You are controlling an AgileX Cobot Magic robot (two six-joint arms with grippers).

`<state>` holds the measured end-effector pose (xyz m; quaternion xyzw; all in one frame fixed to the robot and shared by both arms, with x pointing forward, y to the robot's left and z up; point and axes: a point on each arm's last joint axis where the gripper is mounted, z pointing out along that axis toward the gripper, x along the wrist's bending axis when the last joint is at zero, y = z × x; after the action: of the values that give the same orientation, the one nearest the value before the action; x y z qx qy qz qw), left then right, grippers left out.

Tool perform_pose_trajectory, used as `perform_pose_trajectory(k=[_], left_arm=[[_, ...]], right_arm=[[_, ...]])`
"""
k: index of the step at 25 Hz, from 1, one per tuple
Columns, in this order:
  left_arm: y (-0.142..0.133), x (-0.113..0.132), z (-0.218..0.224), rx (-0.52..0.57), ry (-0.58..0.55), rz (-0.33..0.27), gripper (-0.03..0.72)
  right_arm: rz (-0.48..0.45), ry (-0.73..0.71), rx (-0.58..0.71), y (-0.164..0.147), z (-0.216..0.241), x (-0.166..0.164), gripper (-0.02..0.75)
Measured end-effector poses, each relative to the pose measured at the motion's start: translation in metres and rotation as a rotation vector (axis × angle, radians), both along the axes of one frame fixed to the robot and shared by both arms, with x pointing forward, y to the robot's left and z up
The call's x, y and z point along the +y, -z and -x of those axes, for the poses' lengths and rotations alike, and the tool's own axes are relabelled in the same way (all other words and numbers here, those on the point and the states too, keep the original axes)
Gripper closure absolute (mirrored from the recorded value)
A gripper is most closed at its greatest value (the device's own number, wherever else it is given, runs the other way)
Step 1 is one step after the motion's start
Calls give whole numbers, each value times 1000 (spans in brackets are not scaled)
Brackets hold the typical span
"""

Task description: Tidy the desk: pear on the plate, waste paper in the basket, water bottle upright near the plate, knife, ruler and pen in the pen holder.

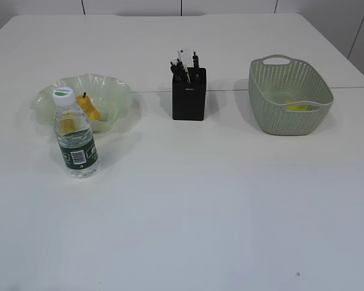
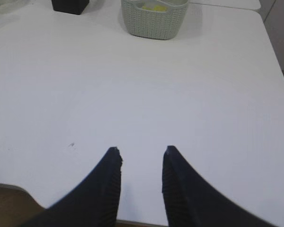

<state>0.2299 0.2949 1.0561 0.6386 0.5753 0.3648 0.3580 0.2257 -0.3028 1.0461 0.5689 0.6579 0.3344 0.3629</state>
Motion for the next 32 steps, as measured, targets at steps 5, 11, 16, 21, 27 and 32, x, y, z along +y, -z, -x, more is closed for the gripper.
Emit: perform_pose_trajectory(k=[5, 11, 16, 21, 27, 32], left_arm=[[0, 0, 0, 0, 0, 0, 286], [0, -1, 0, 0, -65, 0, 286], [0, -1, 0, 1, -80, 0, 286], [0, 0, 0, 1, -21, 1, 286], [0, 0, 0, 1, 43, 1, 286], [0, 0, 0, 2, 43, 1, 286]], right_arm=[[0, 33, 0, 0, 0, 0, 510], [0, 79, 0, 0, 0, 1, 510], [0, 83, 0, 0, 0, 1, 510], [0, 83, 0, 0, 0, 1, 510], [2, 82, 0, 0, 0, 1, 510], [2, 82, 0, 0, 0, 1, 510]])
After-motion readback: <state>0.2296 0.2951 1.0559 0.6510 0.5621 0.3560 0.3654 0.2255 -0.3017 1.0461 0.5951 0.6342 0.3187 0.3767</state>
